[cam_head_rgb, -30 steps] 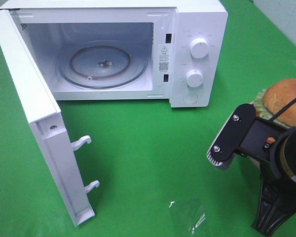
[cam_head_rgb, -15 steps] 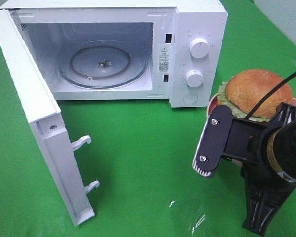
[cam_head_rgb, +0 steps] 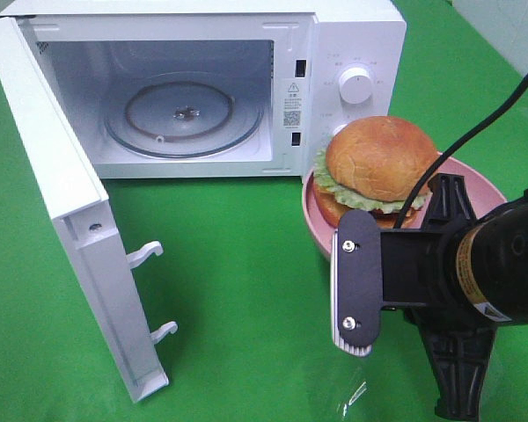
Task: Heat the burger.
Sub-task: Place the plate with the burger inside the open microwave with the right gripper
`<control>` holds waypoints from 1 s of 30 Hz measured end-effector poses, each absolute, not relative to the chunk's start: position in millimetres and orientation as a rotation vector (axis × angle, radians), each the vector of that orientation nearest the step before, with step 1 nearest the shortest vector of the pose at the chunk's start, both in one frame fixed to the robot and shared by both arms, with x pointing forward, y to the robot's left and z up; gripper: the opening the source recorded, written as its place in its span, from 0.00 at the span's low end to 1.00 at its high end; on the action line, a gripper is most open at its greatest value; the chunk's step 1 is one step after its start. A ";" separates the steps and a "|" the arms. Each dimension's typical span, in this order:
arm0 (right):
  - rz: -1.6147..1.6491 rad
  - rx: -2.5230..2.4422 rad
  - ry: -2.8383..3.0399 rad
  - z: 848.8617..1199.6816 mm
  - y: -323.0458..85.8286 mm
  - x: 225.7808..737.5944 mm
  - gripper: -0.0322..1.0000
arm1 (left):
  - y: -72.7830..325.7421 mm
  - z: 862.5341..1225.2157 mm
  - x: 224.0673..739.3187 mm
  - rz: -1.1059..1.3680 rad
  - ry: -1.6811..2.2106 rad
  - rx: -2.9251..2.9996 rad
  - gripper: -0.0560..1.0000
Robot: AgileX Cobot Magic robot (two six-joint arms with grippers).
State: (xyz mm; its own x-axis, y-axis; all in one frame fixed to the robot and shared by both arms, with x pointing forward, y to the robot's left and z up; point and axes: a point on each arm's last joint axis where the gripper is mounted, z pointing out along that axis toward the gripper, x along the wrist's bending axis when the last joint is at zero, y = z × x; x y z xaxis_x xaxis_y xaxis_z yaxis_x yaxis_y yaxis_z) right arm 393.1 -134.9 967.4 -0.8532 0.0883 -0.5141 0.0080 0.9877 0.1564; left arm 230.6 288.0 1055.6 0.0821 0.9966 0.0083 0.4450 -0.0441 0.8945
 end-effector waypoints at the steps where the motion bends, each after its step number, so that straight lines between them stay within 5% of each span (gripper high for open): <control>1: 0.204 0.031 2.585 967.3 -134.1 393.0 0.06 | 288.0 1055.6 230.6 0.914 1.464 1.598 0.99; 30: 0.280 -0.581 2.426 971.3 -131.7 411.7 0.06 | 288.0 1055.6 230.6 0.914 1.464 1.598 0.99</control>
State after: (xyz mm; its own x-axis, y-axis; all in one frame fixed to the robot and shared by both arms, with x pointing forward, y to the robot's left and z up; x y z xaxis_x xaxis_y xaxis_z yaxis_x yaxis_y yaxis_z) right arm 411.7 -131.7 971.3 -0.7102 -0.3381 -0.6175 -0.4698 0.8808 0.0581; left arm 230.6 288.0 1055.6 0.0821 0.9966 0.0083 0.4450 -0.0441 0.8945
